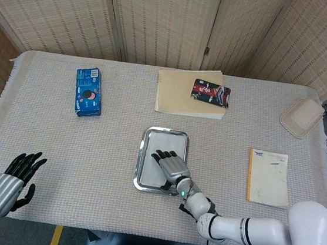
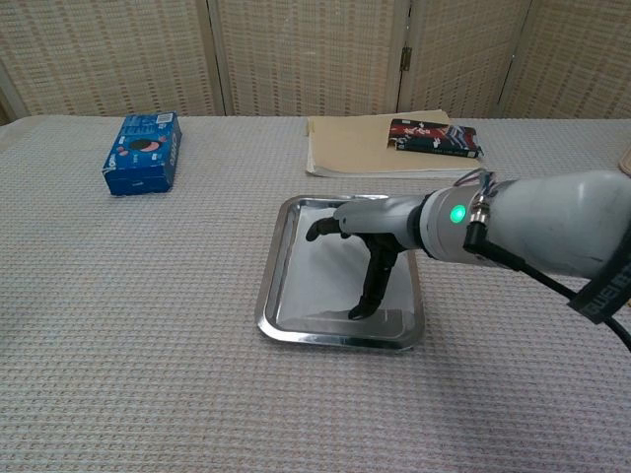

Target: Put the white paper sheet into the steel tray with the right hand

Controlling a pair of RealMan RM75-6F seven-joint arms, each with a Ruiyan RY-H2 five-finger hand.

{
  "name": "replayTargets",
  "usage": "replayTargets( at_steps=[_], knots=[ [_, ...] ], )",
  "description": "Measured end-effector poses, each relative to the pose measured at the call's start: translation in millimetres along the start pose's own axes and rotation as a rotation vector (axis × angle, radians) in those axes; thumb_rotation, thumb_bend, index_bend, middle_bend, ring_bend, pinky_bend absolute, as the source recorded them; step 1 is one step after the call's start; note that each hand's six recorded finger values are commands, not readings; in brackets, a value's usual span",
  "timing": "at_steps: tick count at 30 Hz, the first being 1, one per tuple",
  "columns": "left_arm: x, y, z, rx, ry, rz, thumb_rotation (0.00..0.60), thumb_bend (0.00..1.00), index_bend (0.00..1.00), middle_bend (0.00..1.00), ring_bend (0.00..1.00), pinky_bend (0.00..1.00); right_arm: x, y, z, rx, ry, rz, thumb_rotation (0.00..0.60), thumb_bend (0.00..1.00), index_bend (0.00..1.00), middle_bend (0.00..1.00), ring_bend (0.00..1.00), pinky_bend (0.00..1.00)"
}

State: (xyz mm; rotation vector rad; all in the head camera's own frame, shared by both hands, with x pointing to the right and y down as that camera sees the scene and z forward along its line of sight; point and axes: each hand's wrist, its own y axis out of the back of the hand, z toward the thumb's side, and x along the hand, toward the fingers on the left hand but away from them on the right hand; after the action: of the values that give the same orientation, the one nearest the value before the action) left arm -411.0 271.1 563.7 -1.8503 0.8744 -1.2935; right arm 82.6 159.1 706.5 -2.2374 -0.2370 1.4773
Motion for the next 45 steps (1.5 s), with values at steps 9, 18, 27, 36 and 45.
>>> replayTargets(
  at_steps=[9,18,27,36,45],
  knots=[
    [0,-1,1,0.004,-0.003,-0.004,0.600,0.74,0.00,0.00,0.00,0.00,15,18,-14,-0.123,0.033,-0.001,0.600,0.27,0.00,0.00,0.00,0.00],
    [1,-2,2,0.005,-0.005,-0.001,0.600,0.74,0.00,0.00,0.00,0.00,36,31,-27,-0.183,0.075,-0.012,0.600,0.27,0.00,0.00,0.00,0.00],
    [2,-2,-1,0.006,0.003,0.001,0.600,0.74,0.00,0.00,0.00,0.00,86,40,-71,-0.103,0.102,-0.292,0.600,0.27,0.00,0.00,0.00,0.00],
    [4,2,-1,0.004,0.002,0.036,0.600,0.74,0.00,0.00,0.00,0.00,193,17,-168,0.020,0.059,-0.733,0.600,0.27,0.00,0.00,0.00,0.00],
    [6,3,0,0.020,-0.002,0.077,0.600,0.73,0.00,0.00,0.00,0.00,274,-45,-232,0.100,-0.127,-0.690,0.600,0.27,0.00,0.00,0.00,0.00]
  ],
)
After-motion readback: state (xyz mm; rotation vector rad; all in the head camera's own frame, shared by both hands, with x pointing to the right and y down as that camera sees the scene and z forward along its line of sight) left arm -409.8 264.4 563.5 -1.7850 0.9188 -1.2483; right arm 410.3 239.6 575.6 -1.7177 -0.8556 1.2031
